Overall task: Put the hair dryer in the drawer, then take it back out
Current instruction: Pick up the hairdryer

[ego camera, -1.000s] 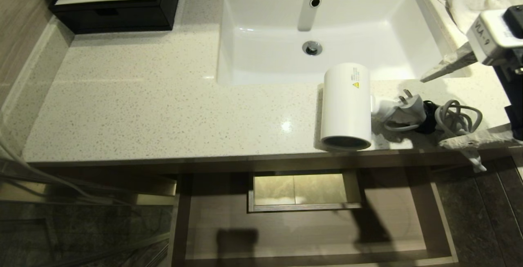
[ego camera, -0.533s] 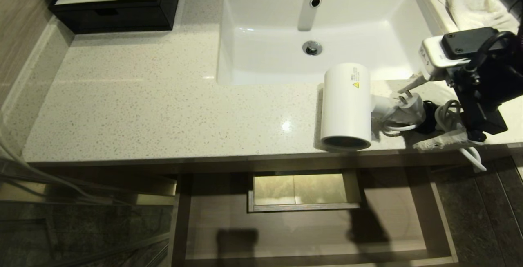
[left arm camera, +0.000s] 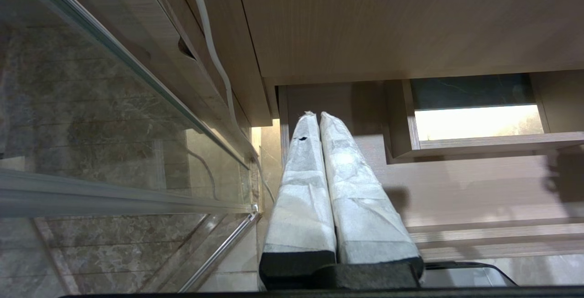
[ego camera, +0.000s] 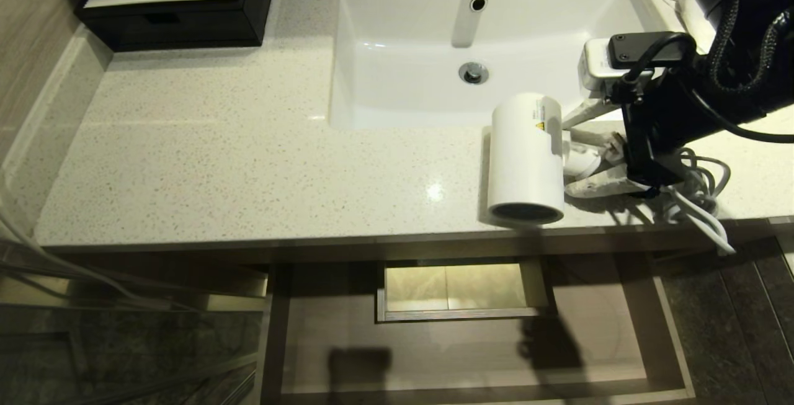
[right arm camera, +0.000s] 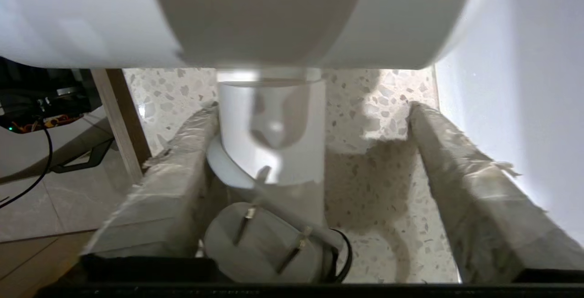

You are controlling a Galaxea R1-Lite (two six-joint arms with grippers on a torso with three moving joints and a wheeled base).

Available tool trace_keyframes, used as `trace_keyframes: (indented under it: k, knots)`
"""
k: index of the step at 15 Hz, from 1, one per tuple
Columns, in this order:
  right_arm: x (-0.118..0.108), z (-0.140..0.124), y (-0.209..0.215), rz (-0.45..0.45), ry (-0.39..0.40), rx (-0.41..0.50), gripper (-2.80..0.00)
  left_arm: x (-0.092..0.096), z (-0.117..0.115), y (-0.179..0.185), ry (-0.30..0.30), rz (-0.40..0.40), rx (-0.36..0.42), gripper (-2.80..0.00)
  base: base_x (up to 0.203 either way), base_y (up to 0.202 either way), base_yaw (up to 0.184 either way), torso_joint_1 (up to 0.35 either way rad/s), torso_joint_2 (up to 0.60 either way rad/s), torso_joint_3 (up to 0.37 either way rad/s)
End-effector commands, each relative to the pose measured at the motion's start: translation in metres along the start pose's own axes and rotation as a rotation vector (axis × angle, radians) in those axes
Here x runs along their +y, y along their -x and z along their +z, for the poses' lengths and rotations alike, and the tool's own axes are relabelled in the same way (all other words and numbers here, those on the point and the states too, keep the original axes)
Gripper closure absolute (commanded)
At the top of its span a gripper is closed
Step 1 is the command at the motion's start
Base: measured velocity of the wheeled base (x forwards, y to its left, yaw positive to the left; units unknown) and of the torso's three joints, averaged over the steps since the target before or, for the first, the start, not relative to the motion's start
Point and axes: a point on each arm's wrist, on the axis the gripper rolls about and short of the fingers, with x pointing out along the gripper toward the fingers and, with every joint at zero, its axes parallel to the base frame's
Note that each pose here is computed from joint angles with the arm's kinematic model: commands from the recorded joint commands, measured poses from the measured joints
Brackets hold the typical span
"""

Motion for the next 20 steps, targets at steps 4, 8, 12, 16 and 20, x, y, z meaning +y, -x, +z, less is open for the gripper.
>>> trace_keyframes:
  k: [4, 8, 12, 16, 20]
  knots:
    - [-0.001, 0.0, 0.0, -0.012, 0.003, -0.003, 0.0, 0.0, 0.0, 0.0, 0.0, 0.0, 0.001, 0.0, 0.0, 0.0, 0.0, 0.0, 0.0, 0.0]
    - [0.009, -0.002, 0.016, -0.017, -0.003, -0.007, 0.0, 0.0, 0.0, 0.0, 0.0, 0.001, 0.001, 0.0, 0.0, 0.0, 0.0, 0.0, 0.0, 0.0]
    - [0.027, -0.007, 0.044, -0.04, -0.059, -0.016, 0.0, 0.0, 0.0, 0.0, 0.0, 0.0, 0.001, 0.0, 0.0, 0.0, 0.0, 0.0, 0.0, 0.0]
    - [0.044, -0.015, 0.07, -0.071, -0.108, -0.021, 0.0, 0.0, 0.0, 0.0, 0.0, 0.0, 0.001, 0.0, 0.0, 0.0, 0.0, 0.0, 0.0, 0.0]
    - [0.068, -0.026, 0.104, -0.144, -0.304, -0.053, 0.0, 0.0, 0.0, 0.0, 0.0, 0.0, 0.001, 0.0, 0.0, 0.0, 0.0, 0.0, 0.0, 0.0]
